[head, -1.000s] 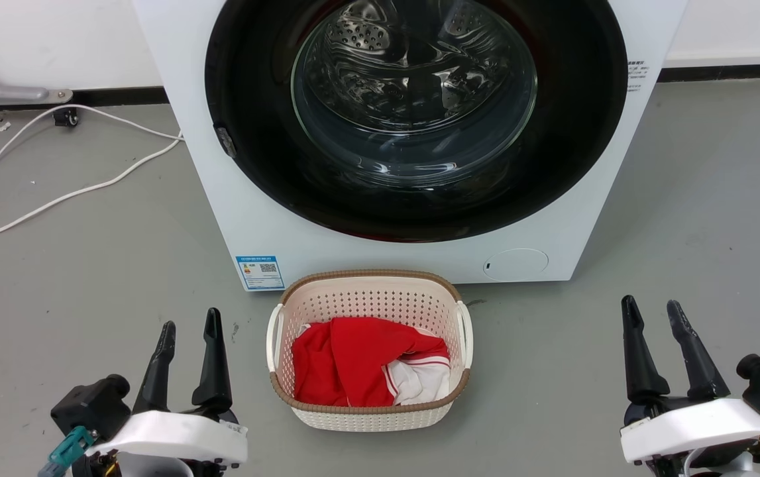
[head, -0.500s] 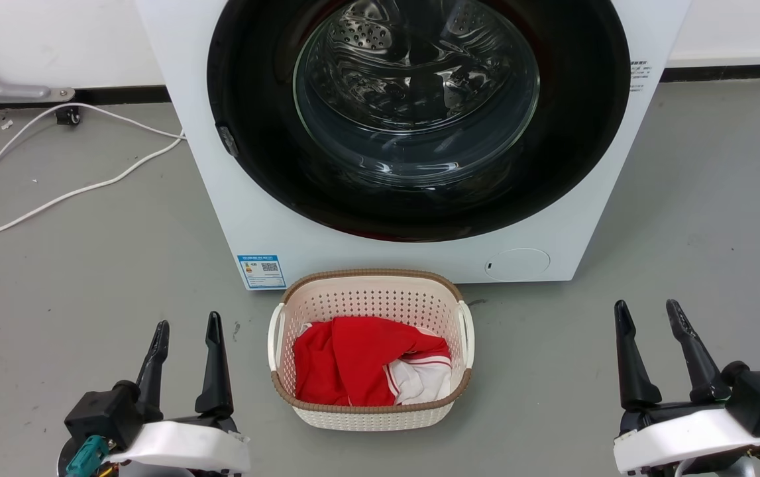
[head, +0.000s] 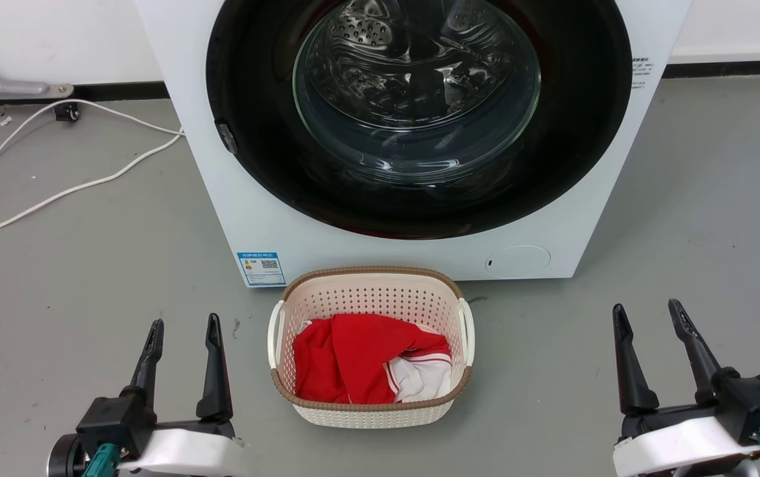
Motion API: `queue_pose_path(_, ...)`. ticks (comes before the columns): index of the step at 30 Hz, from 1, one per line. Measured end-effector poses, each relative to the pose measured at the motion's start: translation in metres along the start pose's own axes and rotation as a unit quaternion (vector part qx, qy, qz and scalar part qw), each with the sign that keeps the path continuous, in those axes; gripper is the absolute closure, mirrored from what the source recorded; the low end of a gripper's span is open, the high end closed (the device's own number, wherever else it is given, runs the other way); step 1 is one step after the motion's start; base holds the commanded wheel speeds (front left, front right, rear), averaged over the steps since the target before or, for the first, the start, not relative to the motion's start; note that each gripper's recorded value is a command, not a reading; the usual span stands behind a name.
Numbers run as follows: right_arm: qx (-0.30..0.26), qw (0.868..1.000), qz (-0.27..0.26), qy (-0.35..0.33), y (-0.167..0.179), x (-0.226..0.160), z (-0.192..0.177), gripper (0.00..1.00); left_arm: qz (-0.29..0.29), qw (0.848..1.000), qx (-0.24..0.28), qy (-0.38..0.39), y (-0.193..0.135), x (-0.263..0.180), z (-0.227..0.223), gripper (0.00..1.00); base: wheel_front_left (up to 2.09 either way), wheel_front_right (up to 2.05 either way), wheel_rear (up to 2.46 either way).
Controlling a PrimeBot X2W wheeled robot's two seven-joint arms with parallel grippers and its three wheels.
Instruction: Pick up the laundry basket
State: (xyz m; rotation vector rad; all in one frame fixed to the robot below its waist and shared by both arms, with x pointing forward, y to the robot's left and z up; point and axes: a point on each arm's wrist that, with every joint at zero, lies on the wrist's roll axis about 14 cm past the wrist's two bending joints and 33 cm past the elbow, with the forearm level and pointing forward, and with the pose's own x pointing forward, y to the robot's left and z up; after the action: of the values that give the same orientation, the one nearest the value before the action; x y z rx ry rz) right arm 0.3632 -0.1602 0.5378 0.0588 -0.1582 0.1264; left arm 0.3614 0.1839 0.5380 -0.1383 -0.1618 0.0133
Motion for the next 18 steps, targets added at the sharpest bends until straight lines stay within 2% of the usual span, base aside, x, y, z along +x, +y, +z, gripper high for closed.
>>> queue_pose_path(18, -0.060, 0.998, 0.019, -0.003, 0.0070, -0.0022, -0.0017, 0.00, -0.003, 0.998, 0.068, -0.015, -0.0003, -0.0036, 0.0042, 0.00, 0.00, 0.00, 0.00)
